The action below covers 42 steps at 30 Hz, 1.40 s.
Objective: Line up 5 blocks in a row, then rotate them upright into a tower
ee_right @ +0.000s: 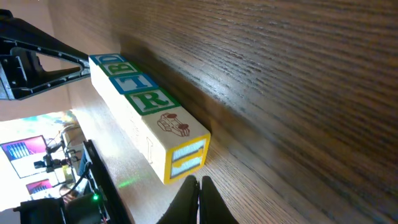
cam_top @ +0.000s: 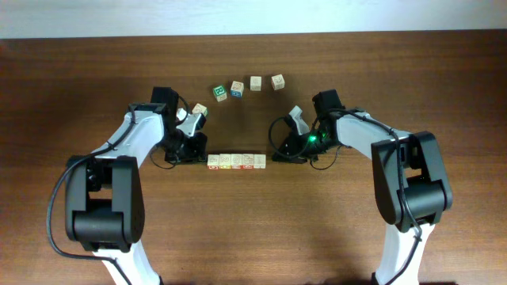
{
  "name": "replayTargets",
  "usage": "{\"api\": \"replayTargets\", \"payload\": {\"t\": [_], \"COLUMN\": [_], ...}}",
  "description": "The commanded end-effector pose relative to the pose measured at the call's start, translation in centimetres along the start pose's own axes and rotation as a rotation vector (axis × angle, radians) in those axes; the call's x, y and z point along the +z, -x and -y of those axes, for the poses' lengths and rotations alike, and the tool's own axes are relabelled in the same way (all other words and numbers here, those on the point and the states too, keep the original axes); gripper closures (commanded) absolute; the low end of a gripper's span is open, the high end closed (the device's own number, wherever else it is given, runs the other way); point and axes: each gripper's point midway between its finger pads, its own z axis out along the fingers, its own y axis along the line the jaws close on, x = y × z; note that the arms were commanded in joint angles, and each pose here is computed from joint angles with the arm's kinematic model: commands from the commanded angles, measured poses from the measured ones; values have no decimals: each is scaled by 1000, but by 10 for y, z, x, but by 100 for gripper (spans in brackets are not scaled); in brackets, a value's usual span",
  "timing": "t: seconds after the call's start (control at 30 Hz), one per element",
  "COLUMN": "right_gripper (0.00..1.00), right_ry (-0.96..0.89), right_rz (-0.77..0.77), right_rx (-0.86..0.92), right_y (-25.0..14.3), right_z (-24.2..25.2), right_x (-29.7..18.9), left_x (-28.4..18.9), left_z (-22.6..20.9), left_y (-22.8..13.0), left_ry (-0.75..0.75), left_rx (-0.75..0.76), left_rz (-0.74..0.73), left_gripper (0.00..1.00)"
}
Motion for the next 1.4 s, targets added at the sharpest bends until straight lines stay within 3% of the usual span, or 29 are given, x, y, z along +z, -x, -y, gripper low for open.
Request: {"api": "replayTargets", "payload": {"t": [0.0,0.67,1.07,1.37], "right_gripper": [95,96,95,95], "right_ry": [13,-74,63,62], "right_rz": [-19,-39,-41,13], "right_rx": [50,115,108,33], "right_y": [-6,-13,-9,3], "right_z": [-1,-1,-21,-47], "right_x": [3,24,19,1], "left_x": [2,2,2,2], "left_z": [6,6,6,6], "left_y": [-2,-1,-1,-1], "left_ry": [-39,-39,-39,-39], "left_rx": [-9,-8,-8,-8], "left_rz": [-6,-3,-3,-3], "left_gripper": [100,100,100,100]}}
